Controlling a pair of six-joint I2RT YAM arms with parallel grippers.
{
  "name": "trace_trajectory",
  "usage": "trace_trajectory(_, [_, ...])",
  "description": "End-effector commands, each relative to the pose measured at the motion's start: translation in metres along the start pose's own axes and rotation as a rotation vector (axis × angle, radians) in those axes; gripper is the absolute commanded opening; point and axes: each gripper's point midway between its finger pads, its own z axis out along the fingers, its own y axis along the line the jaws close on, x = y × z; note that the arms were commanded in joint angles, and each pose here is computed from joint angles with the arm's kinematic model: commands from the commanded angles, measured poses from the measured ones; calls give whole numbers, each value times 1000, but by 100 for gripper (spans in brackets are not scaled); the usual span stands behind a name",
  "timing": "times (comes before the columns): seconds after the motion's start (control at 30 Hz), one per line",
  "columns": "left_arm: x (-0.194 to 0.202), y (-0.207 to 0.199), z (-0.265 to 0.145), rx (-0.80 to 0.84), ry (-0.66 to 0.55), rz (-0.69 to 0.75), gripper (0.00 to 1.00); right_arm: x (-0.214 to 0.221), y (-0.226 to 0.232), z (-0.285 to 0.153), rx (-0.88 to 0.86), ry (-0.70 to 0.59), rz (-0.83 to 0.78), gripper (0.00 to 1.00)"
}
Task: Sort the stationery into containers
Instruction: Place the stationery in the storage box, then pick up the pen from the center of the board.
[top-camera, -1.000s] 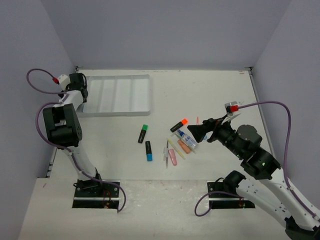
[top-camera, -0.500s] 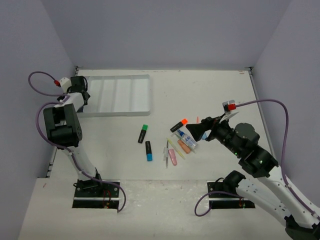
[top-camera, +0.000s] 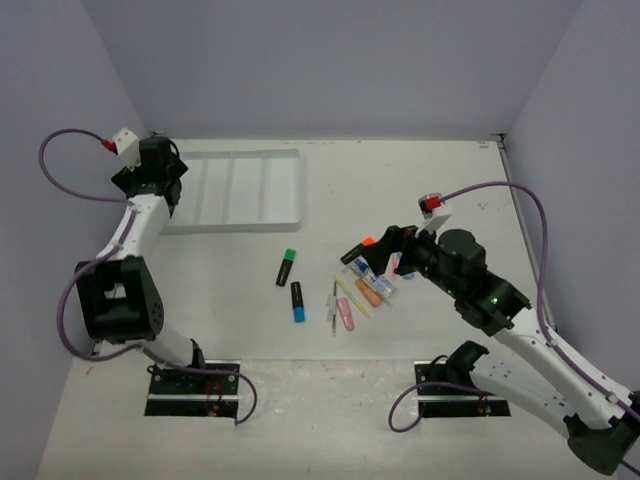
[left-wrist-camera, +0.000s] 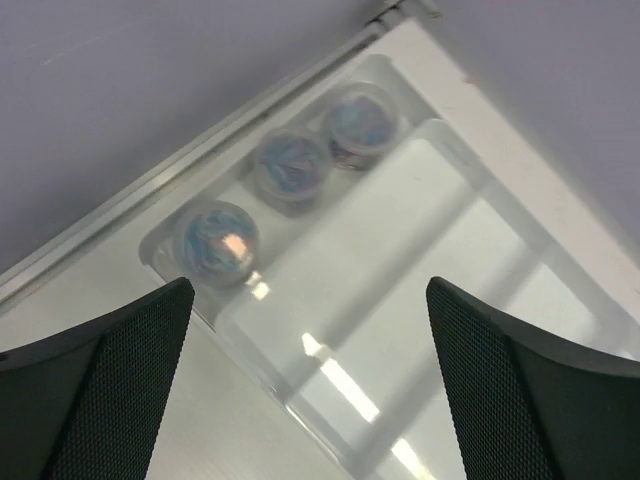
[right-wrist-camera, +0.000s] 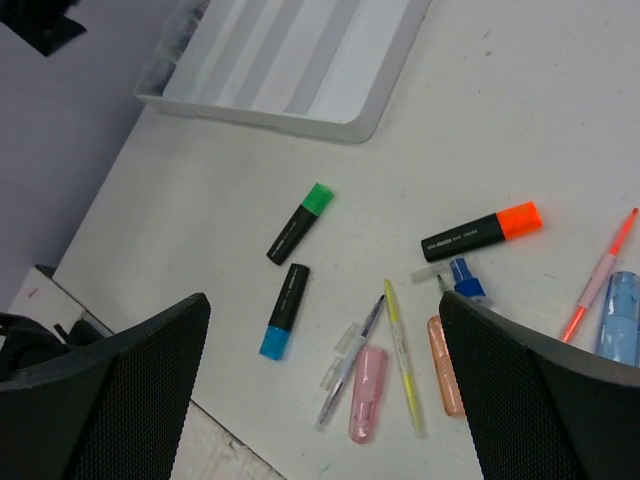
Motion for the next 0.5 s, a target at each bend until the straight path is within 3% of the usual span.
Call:
trace_trajectory(0.0, [-40,-30,-114,290,-97,-189,100,-2,-15,20,102,9,22,99])
trace_trajectory(0.07, [-49,-27,-160,466,-106,-308,100,9,-28,24,159,48,-3,99])
trace_trajectory(0.17, [-41,-18,-206,663,-121,-307,100,27,-52,27,240,121,-40,86])
trace_trajectory(0.27, [-23,-16,-226,750,-60,-181,100,47,-77,29,323,212,-55,66])
trace_trajectory(0.43, [9,-22,-245,868,62,85,100,60,-118,39,496,293,9,47])
trace_trajectory(0.47, [16,-24,-249,896,84,129,100,62,-127,43,523,317,23,39])
